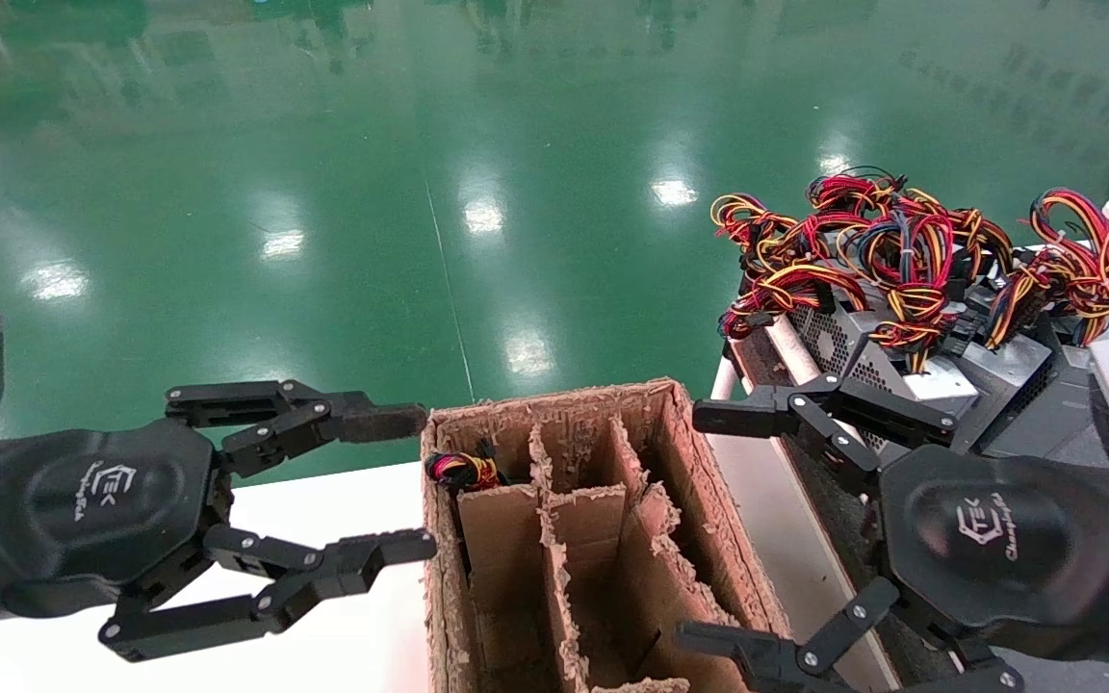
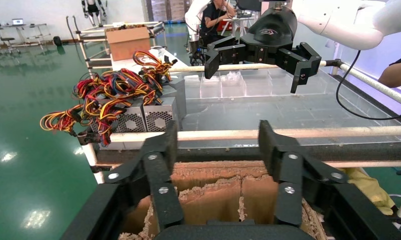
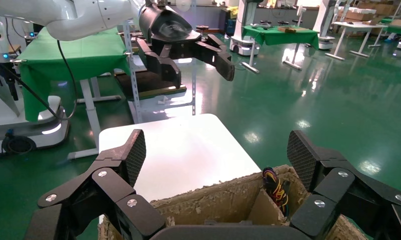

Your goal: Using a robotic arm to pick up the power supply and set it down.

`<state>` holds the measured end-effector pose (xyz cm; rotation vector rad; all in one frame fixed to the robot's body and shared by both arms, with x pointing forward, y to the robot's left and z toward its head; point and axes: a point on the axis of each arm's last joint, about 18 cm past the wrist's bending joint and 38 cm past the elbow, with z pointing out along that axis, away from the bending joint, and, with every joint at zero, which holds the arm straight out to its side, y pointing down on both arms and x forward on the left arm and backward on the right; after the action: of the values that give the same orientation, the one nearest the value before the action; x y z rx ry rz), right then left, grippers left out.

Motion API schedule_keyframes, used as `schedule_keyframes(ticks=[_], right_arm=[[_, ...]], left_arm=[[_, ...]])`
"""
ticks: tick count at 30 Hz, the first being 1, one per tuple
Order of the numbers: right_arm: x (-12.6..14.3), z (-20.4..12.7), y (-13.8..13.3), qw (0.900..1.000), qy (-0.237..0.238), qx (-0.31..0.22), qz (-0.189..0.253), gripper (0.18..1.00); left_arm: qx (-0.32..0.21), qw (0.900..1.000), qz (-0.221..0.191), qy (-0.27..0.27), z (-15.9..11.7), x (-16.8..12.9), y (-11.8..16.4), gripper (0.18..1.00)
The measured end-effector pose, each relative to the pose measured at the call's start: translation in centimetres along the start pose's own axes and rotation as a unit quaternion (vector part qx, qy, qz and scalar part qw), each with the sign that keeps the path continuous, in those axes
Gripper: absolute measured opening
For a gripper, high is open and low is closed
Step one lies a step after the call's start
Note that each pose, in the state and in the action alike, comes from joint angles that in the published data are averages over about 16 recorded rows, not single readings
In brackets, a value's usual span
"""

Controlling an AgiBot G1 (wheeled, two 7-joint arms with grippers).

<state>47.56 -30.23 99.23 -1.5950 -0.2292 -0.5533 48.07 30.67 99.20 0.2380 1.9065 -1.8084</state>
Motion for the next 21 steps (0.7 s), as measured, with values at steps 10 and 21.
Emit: schedule_keyframes(ticks=[10, 21], right_arm=[[0.00, 0.00, 0.00, 1.000, 0.000, 0.000, 0.000, 1.001], [0.07, 0.00, 0.03, 1.000, 0.002, -0.001, 0.000, 1.001]], left_arm=[[0.000, 1.0000, 0.000, 0.000, 0.00, 0.00, 0.00, 0.499], [0.000, 1.0000, 0.000, 0.000, 0.00, 0.00, 0.00, 0.284]])
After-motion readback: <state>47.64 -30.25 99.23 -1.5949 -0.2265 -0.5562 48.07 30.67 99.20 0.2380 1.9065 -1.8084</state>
